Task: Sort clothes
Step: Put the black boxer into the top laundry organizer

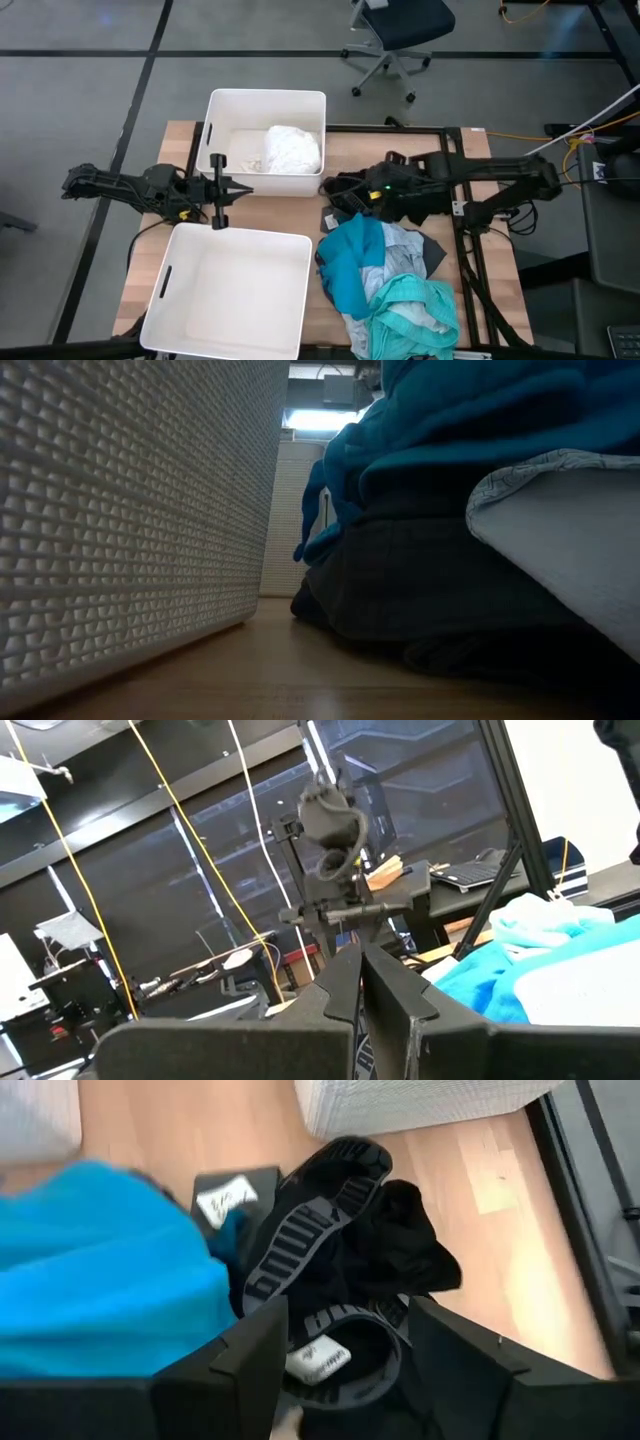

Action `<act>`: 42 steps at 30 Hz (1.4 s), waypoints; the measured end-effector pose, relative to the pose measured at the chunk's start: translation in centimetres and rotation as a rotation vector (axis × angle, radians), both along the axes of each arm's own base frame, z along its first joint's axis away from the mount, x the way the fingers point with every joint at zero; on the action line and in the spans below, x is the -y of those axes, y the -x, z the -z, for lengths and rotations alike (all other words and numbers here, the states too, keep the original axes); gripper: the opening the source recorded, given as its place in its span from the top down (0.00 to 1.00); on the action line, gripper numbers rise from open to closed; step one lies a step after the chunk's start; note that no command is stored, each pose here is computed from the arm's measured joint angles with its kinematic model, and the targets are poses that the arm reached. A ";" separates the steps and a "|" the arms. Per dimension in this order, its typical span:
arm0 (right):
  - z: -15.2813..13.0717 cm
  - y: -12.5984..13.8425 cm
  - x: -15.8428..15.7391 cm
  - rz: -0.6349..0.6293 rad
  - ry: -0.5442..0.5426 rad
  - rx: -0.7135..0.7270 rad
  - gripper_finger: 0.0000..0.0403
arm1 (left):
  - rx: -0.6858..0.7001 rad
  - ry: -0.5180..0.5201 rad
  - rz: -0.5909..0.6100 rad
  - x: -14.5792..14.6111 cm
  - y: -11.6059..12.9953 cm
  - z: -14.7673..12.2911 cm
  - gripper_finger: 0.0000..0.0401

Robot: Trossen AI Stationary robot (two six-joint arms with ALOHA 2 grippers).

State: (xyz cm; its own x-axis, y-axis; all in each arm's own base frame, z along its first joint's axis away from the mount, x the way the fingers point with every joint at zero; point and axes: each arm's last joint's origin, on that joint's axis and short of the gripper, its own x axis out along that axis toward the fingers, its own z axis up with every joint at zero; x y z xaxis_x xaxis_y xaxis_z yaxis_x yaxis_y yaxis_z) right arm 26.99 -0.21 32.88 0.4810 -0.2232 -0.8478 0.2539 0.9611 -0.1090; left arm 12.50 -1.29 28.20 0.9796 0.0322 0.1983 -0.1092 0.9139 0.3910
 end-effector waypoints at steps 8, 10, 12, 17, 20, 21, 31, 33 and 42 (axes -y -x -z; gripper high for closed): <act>2.6 0.6 0.9 0.087 -0.076 0.061 0.38 | 0.004 0.001 0.000 0.0 0.0 0.0 0.99; 3.3 -0.1 0.9 0.076 -0.100 0.056 0.34 | 0.004 0.001 0.000 0.0 0.0 0.0 0.99; 4.2 -0.9 0.7 0.056 -0.137 0.041 0.30 | 0.003 0.001 0.000 0.0 0.0 0.0 0.99; 5.7 -3.0 0.8 0.059 -0.141 0.059 0.28 | 0.003 0.001 0.000 0.0 0.0 0.0 0.99; 6.9 -3.9 1.1 0.063 -0.119 0.030 0.29 | 0.002 0.000 0.000 0.0 0.0 0.0 0.99; 7.2 -4.2 1.1 0.059 -0.127 0.030 0.30 | 0.002 0.000 0.000 0.0 0.0 0.0 0.99; 9.9 -5.6 1.3 -0.018 -0.067 -0.061 0.39 | 0.002 0.000 0.000 0.0 0.0 0.0 0.99; 10.0 -5.7 1.3 -0.020 -0.064 -0.060 0.46 | 0.002 0.000 0.000 0.0 0.0 0.0 0.99; 9.6 -5.7 1.4 -0.041 0.007 -0.050 0.95 | 0.002 0.000 0.000 0.0 0.0 0.0 0.99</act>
State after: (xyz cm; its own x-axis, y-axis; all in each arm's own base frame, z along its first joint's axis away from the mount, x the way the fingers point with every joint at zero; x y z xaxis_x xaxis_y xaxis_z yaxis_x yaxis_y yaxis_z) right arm 32.70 -1.64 23.30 0.4473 -0.2098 -0.8695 0.2085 0.9698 -0.1267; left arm 12.50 -1.29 28.22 0.9793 0.0321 0.2001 -0.1097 0.9140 0.3906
